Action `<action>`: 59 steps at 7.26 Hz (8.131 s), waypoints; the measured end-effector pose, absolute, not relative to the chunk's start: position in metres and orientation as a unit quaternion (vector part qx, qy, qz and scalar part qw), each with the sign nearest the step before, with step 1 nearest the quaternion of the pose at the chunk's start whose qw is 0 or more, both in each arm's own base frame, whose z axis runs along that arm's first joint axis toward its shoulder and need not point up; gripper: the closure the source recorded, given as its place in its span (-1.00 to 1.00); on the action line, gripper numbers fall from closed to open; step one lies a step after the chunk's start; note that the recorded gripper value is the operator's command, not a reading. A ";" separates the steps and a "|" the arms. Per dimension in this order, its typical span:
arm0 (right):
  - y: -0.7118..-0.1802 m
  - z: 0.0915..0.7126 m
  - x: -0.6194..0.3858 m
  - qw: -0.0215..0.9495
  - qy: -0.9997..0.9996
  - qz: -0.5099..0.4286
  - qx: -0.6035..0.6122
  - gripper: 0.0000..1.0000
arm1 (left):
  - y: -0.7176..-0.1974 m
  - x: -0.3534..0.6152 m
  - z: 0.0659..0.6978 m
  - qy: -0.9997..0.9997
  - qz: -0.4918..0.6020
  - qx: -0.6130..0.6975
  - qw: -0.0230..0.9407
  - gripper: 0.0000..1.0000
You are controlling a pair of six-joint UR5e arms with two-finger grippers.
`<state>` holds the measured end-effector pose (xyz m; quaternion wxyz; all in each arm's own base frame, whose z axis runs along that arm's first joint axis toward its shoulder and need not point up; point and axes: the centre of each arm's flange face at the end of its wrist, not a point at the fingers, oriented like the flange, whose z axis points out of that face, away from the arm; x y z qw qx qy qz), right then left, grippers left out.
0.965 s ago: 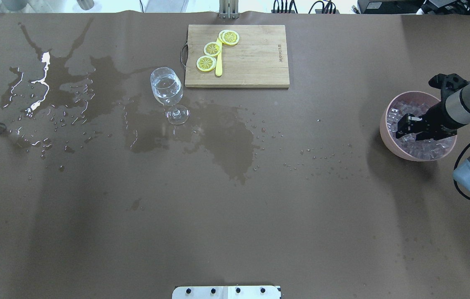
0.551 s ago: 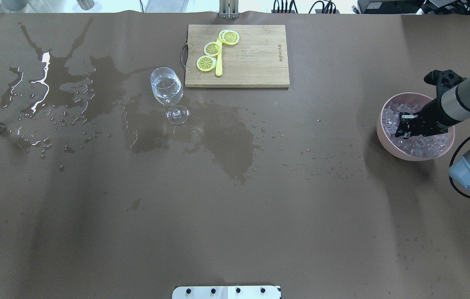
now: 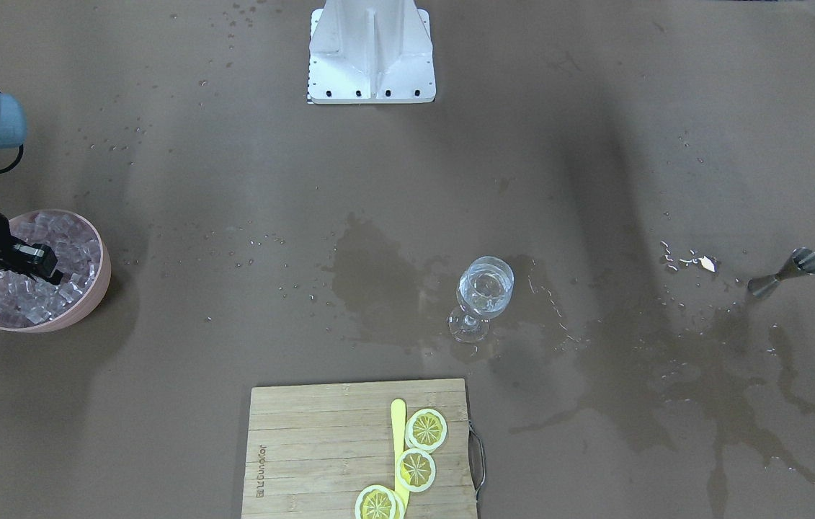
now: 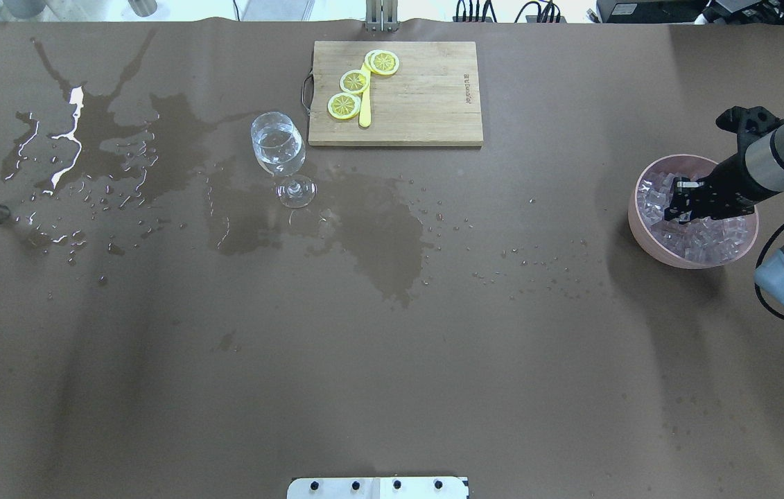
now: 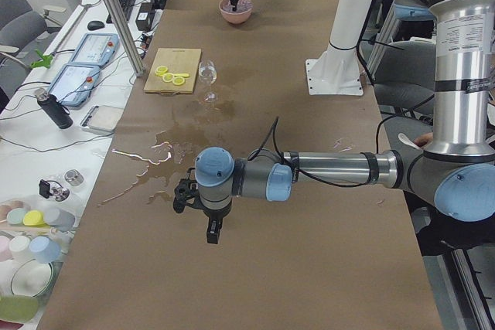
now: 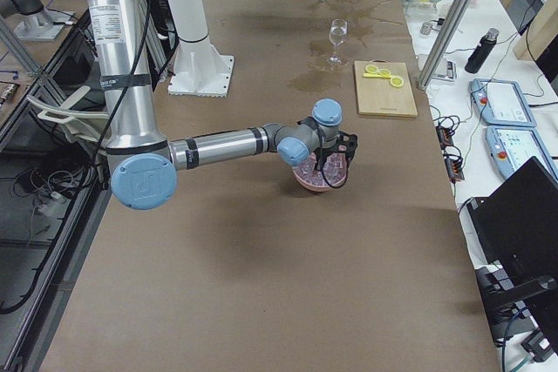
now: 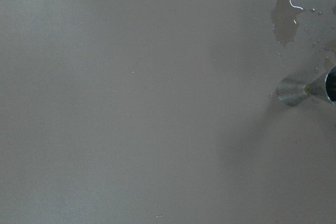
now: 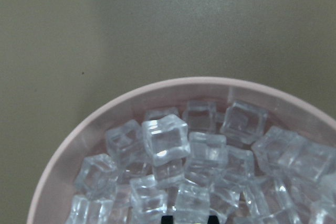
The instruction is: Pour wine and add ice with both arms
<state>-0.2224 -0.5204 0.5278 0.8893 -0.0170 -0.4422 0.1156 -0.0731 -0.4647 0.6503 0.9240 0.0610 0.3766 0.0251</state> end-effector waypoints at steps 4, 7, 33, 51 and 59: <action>-0.532 0.504 -0.200 0.883 -0.450 0.132 -0.032 0.87 | -0.463 -0.073 0.656 0.376 0.029 0.072 0.923 -0.96; -0.535 0.499 -0.197 0.881 -0.453 0.133 -0.031 0.66 | -0.462 -0.073 0.656 0.377 0.029 0.073 0.923 -0.96; -0.529 0.529 -0.215 0.896 -0.426 0.122 -0.029 -0.07 | -0.412 -0.074 0.676 0.421 -0.137 0.184 0.878 -0.96; -0.525 0.513 -0.229 0.893 -0.436 0.110 -0.026 0.74 | -0.412 0.048 0.590 0.408 -0.191 0.280 0.848 -0.96; -0.567 0.455 -0.159 0.880 -0.452 0.146 0.005 1.00 | -0.408 0.120 0.626 0.365 -0.222 0.337 0.839 -0.96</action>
